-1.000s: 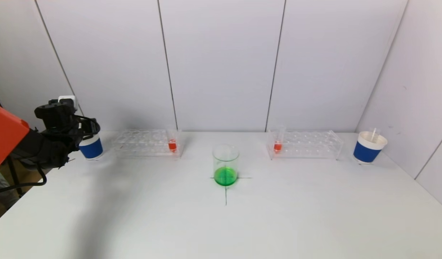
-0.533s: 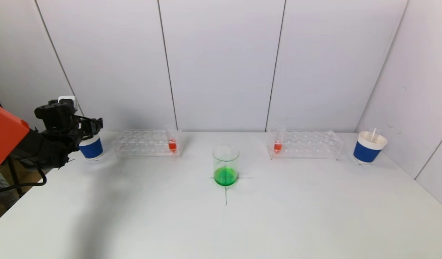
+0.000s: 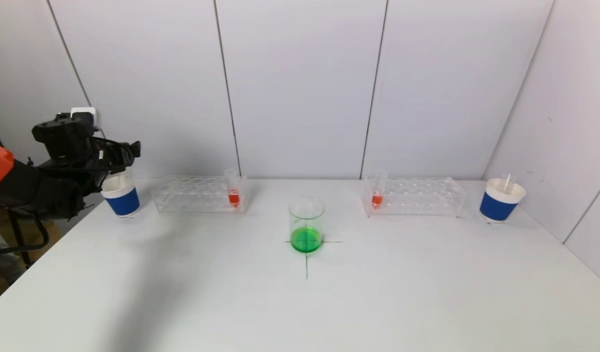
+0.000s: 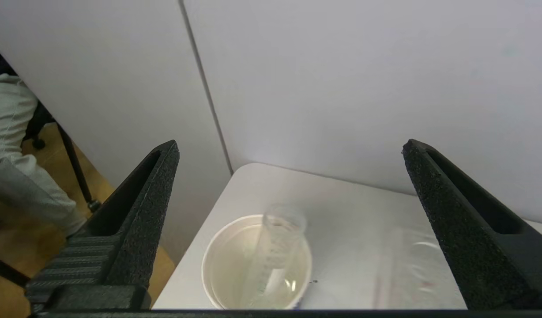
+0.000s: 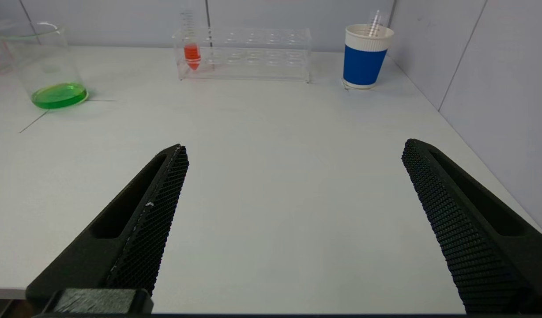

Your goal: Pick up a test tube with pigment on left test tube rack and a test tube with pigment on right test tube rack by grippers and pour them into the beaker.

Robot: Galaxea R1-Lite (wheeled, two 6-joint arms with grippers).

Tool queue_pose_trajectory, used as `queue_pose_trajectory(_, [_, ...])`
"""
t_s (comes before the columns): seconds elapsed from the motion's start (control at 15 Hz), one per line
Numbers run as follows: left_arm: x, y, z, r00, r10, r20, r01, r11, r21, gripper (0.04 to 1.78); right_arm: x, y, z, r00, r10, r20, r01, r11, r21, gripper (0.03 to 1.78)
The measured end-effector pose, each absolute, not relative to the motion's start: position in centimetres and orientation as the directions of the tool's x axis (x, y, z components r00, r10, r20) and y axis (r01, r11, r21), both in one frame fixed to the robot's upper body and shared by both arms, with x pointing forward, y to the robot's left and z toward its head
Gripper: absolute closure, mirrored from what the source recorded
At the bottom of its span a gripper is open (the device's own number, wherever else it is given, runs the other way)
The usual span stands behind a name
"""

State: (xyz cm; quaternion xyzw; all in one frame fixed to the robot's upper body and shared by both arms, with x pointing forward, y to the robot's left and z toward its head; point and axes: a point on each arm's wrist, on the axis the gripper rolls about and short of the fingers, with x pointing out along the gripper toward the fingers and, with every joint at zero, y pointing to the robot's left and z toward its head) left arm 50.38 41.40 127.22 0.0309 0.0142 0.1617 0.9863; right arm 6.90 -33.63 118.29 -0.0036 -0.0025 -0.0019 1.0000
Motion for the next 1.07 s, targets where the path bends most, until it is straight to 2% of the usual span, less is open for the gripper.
queue_pose_trajectory(0.2, [47.4,38.7,130.9,0.968,0.249,0.033,-0.250,0.966,0.059,0.06,6.9,-33.6,118.3,1.000,-0.004,0.006,0.004,1.000,-0.007,0.05])
queue_pose_trajectory(0.67, [37.3,33.6,136.7,0.988,0.113,0.101,-0.118,0.992,0.052,0.06,6.9,-33.6,118.3,1.000,-0.004,0.005,0.004,1.000,-0.007,0.05])
queue_pose_trajectory(0.87, [32.3,32.6,137.1,0.993,0.071,0.095,-0.076,0.996,0.053,0.06,6.9,-33.6,118.3,1.000,-0.004,0.005,0.004,1.000,-0.007,0.05])
queue_pose_trajectory(1.07, [27.9,32.5,135.4,0.996,0.057,0.073,-0.061,0.996,0.058,0.06,6.9,-33.6,118.3,1.000,-0.004,0.006,0.004,1.000,-0.007,0.05])
